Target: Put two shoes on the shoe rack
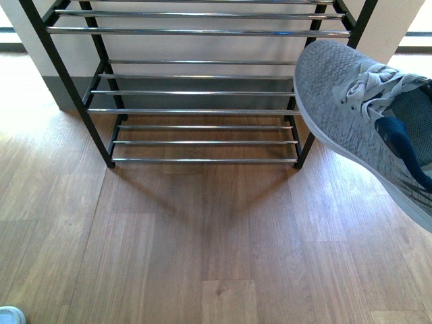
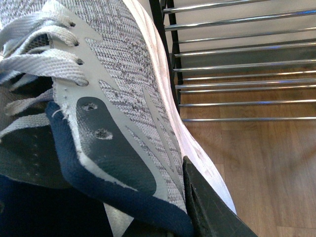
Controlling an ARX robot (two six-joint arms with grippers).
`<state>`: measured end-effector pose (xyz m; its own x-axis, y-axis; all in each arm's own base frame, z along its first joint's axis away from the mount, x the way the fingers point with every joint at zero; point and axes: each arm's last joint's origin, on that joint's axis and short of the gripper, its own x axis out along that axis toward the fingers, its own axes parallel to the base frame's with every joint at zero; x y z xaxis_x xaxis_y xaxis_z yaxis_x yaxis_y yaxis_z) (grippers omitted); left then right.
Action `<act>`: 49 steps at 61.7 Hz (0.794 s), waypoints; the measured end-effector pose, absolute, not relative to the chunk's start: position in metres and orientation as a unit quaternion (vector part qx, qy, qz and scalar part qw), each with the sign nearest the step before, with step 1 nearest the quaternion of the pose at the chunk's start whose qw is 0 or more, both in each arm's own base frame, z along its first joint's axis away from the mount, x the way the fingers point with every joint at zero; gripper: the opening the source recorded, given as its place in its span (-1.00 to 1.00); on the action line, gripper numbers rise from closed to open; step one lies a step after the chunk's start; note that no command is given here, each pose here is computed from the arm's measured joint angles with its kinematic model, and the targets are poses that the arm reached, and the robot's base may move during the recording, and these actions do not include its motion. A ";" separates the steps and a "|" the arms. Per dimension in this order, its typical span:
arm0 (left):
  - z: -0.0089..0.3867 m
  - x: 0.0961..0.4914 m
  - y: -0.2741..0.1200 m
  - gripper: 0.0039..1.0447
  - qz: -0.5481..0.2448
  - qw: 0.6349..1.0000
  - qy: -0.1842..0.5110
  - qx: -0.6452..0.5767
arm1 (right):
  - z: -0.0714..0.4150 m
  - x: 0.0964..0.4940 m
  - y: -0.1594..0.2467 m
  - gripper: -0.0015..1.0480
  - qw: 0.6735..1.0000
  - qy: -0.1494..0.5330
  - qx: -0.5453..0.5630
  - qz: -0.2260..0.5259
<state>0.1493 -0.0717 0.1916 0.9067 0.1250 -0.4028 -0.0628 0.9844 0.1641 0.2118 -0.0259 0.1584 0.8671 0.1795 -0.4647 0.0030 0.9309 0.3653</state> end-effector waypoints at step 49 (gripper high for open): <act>0.191 0.149 -0.072 -0.98 0.050 0.973 0.210 0.074 | 0.158 0.212 -0.026 -0.98 0.948 0.255 0.182 0.051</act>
